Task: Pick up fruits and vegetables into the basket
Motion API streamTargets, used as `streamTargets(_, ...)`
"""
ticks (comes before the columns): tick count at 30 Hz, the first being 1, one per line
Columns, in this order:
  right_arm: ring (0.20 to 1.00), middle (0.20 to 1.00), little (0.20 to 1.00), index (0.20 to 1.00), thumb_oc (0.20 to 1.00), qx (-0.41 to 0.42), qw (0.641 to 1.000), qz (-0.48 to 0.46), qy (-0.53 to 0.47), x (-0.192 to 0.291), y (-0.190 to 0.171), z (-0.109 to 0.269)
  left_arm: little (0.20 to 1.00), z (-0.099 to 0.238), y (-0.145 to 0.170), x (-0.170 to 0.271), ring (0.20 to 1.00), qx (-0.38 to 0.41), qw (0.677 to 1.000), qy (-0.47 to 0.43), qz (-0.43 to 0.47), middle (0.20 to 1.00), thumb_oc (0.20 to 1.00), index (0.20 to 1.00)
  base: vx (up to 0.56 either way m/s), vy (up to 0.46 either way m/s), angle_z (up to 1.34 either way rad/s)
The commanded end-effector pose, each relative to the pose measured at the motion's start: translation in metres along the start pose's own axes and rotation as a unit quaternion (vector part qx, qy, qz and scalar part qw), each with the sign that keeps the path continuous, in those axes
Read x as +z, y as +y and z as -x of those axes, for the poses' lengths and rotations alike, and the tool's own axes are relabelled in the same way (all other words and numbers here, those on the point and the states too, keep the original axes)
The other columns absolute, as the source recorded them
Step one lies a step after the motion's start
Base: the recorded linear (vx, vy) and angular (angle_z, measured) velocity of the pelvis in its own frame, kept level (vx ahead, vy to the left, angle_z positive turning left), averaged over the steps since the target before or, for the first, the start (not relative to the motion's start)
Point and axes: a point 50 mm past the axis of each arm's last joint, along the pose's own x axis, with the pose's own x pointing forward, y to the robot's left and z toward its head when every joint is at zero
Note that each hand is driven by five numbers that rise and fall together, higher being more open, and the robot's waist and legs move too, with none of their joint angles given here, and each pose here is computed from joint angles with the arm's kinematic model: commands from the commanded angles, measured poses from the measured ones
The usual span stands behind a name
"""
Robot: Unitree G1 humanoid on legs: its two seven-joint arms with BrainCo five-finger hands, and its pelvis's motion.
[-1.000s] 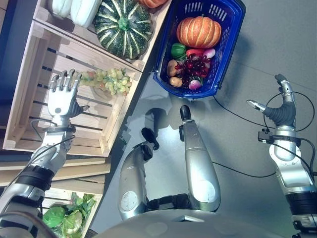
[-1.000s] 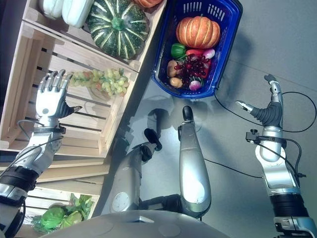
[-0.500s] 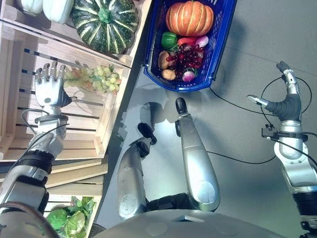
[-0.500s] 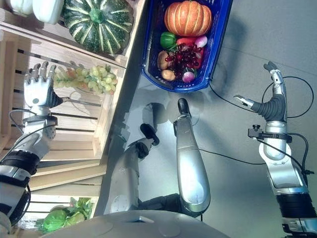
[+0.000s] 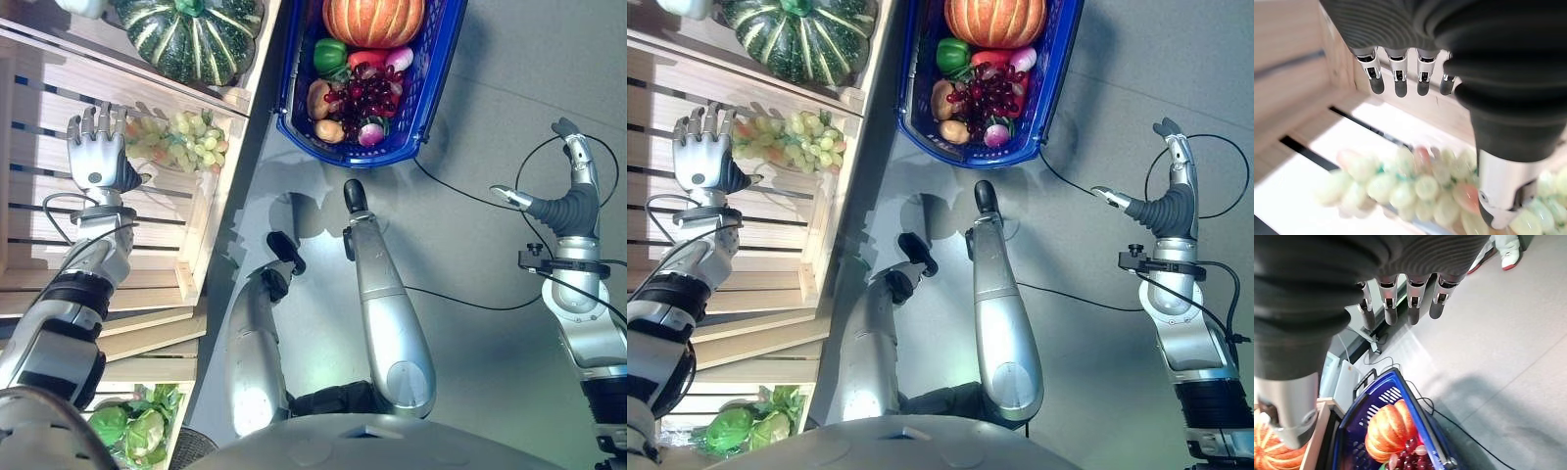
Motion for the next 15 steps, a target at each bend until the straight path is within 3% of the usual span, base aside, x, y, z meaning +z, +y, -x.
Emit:
streamTargets(1, 1.0, 1.0, 1.0, 1.0, 1.0, -0.031, 0.999, -0.012, -0.014, 0.004, -0.003, 0.001, 1.0, 0.008, -0.007, -0.032, 1.0, -0.024, 0.997, 0.061, -0.045, 1.0, 1.0, 1.0, 0.0, 0.0, 0.0)
streamTargets(15, 1.0, 1.0, 1.0, 1.0, 1.0, -0.042, 0.999, -0.002, -0.013, -0.001, -0.001, -0.005, 1.0, -0.004, 0.002, -0.047, 1.0, -0.006, 0.989, 0.126, -0.072, 1.0, 1.0, 1.0, 0.0, 0.023, -0.02)
